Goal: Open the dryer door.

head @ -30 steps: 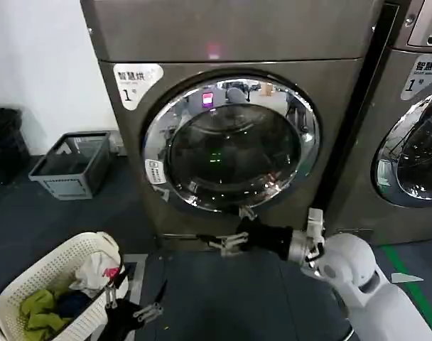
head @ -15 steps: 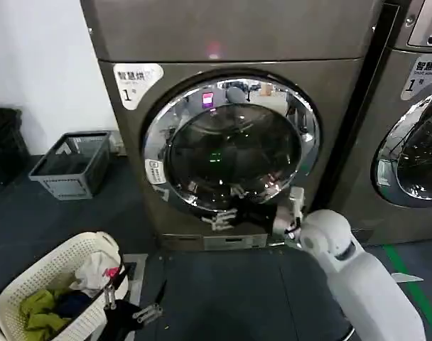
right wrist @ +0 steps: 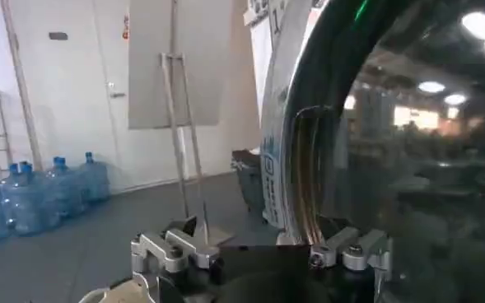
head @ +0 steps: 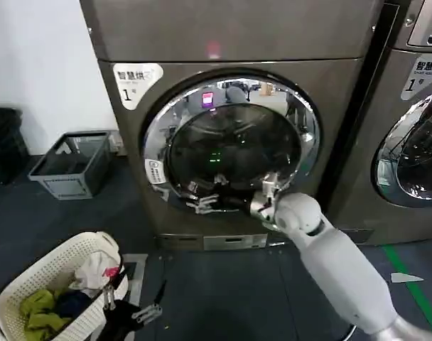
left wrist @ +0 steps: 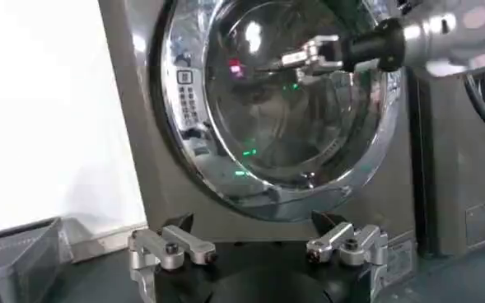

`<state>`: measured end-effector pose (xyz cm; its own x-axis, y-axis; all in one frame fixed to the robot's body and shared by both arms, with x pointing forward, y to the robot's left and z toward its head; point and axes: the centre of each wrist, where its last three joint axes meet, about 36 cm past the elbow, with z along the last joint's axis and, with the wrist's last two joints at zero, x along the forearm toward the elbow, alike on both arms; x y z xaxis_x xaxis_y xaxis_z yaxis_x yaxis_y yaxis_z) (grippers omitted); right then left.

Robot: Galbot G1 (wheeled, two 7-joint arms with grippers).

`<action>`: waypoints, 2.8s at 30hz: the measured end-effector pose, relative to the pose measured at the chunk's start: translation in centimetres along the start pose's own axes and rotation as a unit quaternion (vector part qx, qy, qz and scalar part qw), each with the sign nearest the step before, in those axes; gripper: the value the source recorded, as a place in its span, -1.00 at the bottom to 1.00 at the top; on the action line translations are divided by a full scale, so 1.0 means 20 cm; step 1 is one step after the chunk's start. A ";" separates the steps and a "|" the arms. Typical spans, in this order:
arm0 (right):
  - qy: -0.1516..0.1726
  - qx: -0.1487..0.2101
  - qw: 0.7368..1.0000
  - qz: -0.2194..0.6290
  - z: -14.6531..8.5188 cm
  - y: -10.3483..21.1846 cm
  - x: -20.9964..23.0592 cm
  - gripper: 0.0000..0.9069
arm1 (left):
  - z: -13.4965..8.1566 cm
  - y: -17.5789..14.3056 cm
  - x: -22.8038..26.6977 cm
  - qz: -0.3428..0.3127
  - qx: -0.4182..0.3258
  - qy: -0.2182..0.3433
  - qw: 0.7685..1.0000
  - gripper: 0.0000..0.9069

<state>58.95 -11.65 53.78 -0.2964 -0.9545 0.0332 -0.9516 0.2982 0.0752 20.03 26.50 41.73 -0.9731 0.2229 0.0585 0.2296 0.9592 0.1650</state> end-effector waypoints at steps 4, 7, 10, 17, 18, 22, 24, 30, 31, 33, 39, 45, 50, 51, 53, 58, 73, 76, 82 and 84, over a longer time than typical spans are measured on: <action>0.000 -0.002 1.000 -0.002 0.00 -0.01 -0.06 1.00 | -0.01 0.00 0.00 0.000 0.000 -0.002 1.000 1.00; 0.001 -0.002 1.000 0.003 0.00 -0.02 -0.09 1.00 | -0.02 0.00 0.00 0.000 -0.001 -0.003 1.000 1.00; 0.002 -0.003 1.000 0.006 0.00 -0.04 -0.10 1.00 | -0.02 0.01 0.00 -0.001 -0.002 -0.005 1.000 1.00; 0.003 0.000 1.000 0.003 0.00 -0.05 -0.15 1.00 | -0.03 0.01 0.00 0.000 -0.003 -0.007 1.000 1.00; 0.004 0.000 1.000 0.003 0.00 -0.06 -0.16 1.00 | -0.04 0.01 0.00 0.000 -0.003 -0.008 1.000 1.00; 0.006 0.000 1.000 0.001 -0.01 -0.06 -0.21 1.00 | -0.05 0.01 0.00 0.000 -0.004 -0.010 1.000 1.00; 0.009 0.000 1.000 0.001 -0.01 -0.07 -0.23 1.00 | -0.06 0.01 -0.01 0.000 -0.004 -0.013 1.000 1.00; 0.014 -0.003 1.000 0.001 0.01 -0.08 -0.26 1.00 | -0.09 0.01 -0.01 0.000 -0.005 -0.018 1.000 1.00; 0.014 -0.004 1.000 0.001 0.01 -0.08 -0.27 1.00 | -0.09 0.01 -0.01 0.000 -0.005 -0.020 1.000 1.00; 0.015 -0.004 1.000 0.000 0.01 -0.08 -0.28 1.00 | -0.10 0.01 -0.01 0.000 -0.006 -0.021 1.000 1.00; 0.017 -0.005 1.000 -0.003 0.01 -0.08 -0.31 1.00 | -0.11 0.03 -0.01 -0.004 -0.010 -0.025 1.000 1.00; 0.020 -0.006 1.000 -0.006 0.02 -0.07 -0.34 1.00 | -0.13 0.07 -0.03 -0.009 -0.008 -0.031 0.999 1.00; 0.025 -0.004 1.000 -0.016 0.01 -0.06 -0.37 1.00 | -0.14 0.13 -0.04 -0.011 -0.005 -0.036 0.999 1.00; 0.025 -0.004 0.999 -0.019 0.01 -0.06 -0.37 1.00 | -0.15 0.14 -0.04 -0.012 -0.005 -0.036 0.999 1.00; 0.028 -0.003 0.999 -0.024 0.01 -0.06 -0.38 1.00 | -0.15 0.16 -0.04 -0.015 -0.003 -0.038 0.999 1.00; 0.035 -0.002 0.999 -0.040 0.01 -0.04 -0.39 1.00 | -0.15 0.22 -0.05 -0.023 0.014 -0.040 0.999 1.00; 0.048 -0.022 0.992 -0.112 -0.05 0.04 -0.30 1.00 | -0.18 0.51 -0.14 -0.058 0.000 -0.048 0.997 1.00; 0.039 -0.013 0.990 -0.138 -0.06 0.05 -0.27 1.00 | -0.17 0.54 -0.15 -0.063 -0.005 -0.049 0.997 1.00; 0.021 -0.006 0.983 -0.184 -0.02 0.05 -0.18 1.00 | -0.16 0.62 -0.18 -0.066 -0.016 -0.051 0.996 1.00; 0.021 -0.009 0.981 -0.194 -0.01 0.06 -0.15 1.00 | -0.16 0.64 -0.19 -0.068 -0.017 -0.052 0.996 1.00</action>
<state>58.78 -8.47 53.96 0.0916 -0.9950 0.0394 -0.9904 -0.0870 0.1075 26.77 37.37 46.80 -0.9916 0.1094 -0.0685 0.0939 0.9755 0.1987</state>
